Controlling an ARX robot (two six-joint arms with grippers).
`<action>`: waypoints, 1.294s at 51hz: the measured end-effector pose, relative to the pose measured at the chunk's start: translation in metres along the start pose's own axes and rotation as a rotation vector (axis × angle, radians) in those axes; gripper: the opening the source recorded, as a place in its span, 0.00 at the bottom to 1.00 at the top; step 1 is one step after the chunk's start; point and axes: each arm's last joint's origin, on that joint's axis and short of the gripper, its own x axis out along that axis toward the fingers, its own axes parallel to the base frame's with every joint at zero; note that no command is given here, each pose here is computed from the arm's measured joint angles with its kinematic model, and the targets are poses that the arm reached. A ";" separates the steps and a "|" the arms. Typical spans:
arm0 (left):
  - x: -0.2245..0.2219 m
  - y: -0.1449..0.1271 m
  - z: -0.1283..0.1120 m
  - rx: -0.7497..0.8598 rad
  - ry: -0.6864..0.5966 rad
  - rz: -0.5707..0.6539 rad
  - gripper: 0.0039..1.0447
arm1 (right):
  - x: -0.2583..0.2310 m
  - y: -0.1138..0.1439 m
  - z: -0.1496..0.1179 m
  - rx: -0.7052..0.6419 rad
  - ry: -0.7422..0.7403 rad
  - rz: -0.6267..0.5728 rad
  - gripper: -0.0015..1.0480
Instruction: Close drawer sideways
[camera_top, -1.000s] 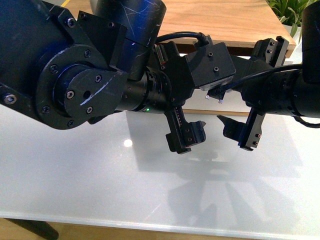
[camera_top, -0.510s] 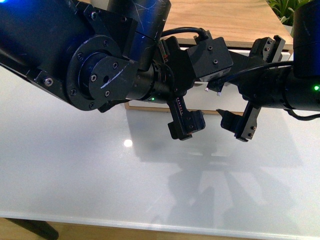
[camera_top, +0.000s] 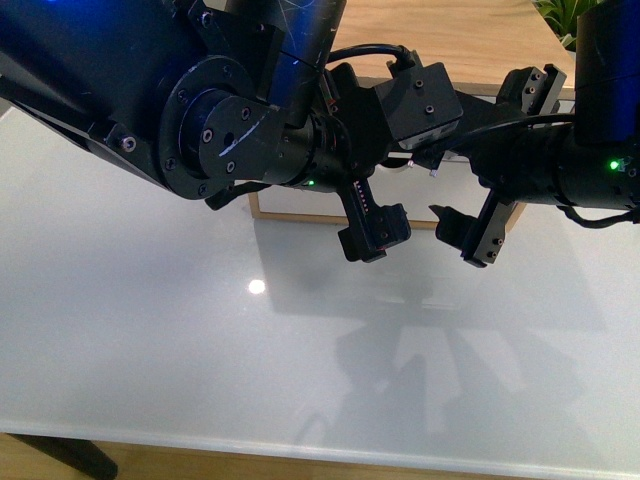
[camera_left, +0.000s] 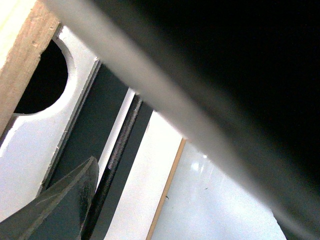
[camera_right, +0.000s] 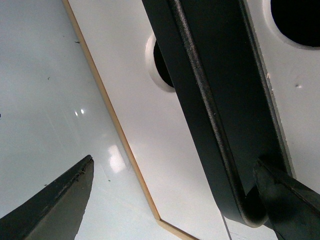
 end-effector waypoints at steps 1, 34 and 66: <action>0.001 0.001 0.000 0.000 0.000 0.000 0.92 | 0.000 0.000 0.000 0.002 0.001 0.000 0.91; -0.098 0.003 0.014 -0.232 -0.152 0.072 0.92 | -0.091 -0.011 0.005 0.197 -0.122 -0.065 0.91; -0.290 -0.011 -0.032 -0.770 -0.259 0.953 0.41 | -0.235 0.020 -0.020 1.018 -0.360 -0.575 0.34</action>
